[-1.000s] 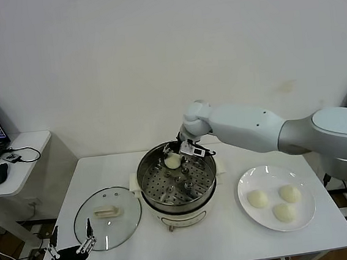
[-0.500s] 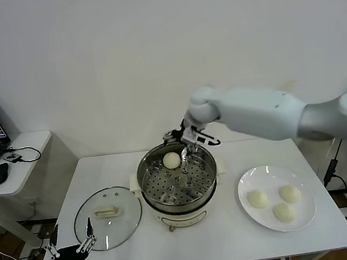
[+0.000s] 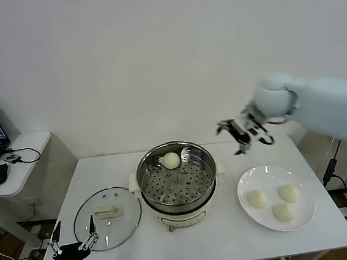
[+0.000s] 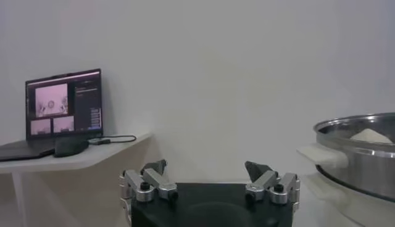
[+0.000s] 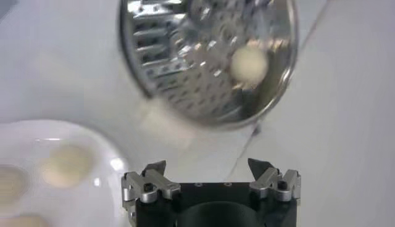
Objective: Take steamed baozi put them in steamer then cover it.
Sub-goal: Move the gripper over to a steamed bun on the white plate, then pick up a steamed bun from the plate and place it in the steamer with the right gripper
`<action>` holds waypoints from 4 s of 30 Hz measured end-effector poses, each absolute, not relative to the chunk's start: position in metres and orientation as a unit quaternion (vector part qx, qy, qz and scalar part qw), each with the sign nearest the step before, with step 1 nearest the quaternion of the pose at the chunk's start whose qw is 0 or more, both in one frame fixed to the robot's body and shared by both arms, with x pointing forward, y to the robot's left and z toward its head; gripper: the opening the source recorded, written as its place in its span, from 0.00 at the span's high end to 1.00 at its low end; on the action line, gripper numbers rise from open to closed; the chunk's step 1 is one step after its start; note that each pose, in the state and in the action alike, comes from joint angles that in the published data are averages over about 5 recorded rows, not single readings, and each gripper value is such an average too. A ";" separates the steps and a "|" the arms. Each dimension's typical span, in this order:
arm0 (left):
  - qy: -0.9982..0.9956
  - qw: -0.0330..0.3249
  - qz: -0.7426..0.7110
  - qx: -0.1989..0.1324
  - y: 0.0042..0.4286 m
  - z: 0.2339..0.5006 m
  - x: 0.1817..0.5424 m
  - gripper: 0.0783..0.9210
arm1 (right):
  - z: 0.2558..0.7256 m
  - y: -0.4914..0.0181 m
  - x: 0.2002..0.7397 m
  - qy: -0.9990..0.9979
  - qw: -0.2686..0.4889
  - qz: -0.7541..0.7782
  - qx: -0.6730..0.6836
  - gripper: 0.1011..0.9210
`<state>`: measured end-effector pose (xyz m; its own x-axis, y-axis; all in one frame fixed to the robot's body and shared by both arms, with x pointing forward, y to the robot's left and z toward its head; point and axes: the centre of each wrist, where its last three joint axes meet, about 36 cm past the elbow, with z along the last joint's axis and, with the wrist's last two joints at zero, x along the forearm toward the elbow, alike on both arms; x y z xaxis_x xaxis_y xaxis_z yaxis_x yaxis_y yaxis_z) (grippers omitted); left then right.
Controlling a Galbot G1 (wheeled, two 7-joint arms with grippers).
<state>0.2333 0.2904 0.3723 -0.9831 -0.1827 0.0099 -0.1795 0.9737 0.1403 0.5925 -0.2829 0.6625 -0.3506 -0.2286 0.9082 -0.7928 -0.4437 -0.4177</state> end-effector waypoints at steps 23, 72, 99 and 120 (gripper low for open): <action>-0.992 0.017 -0.072 0.099 0.292 0.371 0.229 0.12 | 0.536 -0.357 0.544 -0.526 0.328 0.599 0.507 0.12; -0.992 0.012 -0.075 0.102 0.295 0.372 0.233 0.12 | 0.480 -0.343 0.579 -0.537 0.362 0.569 0.506 0.40; -0.992 0.011 -0.076 0.096 0.298 0.373 0.232 0.12 | 0.683 -0.198 0.604 -0.603 0.227 0.560 0.520 0.38; -0.992 0.010 -0.072 0.107 0.298 0.373 0.231 0.12 | 0.600 -0.043 0.623 -0.577 0.254 0.538 0.559 0.38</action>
<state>0.2311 0.2976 0.3729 -0.9771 -0.2129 0.0035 -0.2101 0.9669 0.1450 0.6232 -0.0428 0.6002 -0.2452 -0.3725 0.8951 -0.9193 -0.2038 -0.3366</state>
